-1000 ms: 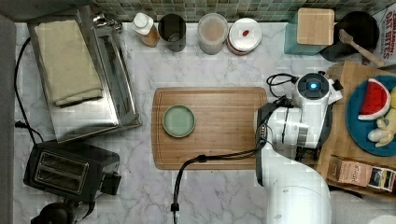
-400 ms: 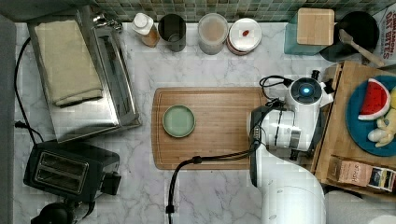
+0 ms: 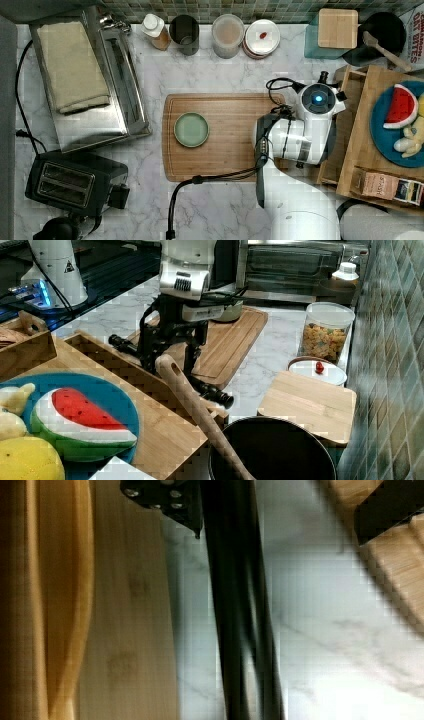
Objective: Open the drawer.
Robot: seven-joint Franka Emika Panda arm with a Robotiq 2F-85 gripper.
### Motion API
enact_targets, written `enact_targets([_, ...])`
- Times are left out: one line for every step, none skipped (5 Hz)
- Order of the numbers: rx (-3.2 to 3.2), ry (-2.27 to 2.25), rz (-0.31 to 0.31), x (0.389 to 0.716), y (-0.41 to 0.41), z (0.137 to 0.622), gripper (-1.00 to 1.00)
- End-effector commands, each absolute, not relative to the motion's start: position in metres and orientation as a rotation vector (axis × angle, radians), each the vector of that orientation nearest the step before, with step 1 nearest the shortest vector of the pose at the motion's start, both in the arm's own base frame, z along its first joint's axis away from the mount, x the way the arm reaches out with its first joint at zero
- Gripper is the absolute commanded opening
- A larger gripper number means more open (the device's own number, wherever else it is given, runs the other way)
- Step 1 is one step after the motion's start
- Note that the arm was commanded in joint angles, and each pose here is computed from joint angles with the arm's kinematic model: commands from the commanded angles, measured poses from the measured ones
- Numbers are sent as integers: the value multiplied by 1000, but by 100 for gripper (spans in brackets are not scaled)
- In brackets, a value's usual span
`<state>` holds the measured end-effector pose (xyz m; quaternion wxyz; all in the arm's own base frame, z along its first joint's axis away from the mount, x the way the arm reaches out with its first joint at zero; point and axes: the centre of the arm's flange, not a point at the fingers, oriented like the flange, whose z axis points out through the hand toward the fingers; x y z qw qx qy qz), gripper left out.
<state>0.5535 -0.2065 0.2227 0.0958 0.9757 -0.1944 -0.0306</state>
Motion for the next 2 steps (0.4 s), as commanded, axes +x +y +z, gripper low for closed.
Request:
enact_targets([3043,-381,-12,585,-34,244,100])
enact_targets([3074,-355,-9,585,-16,248,100])
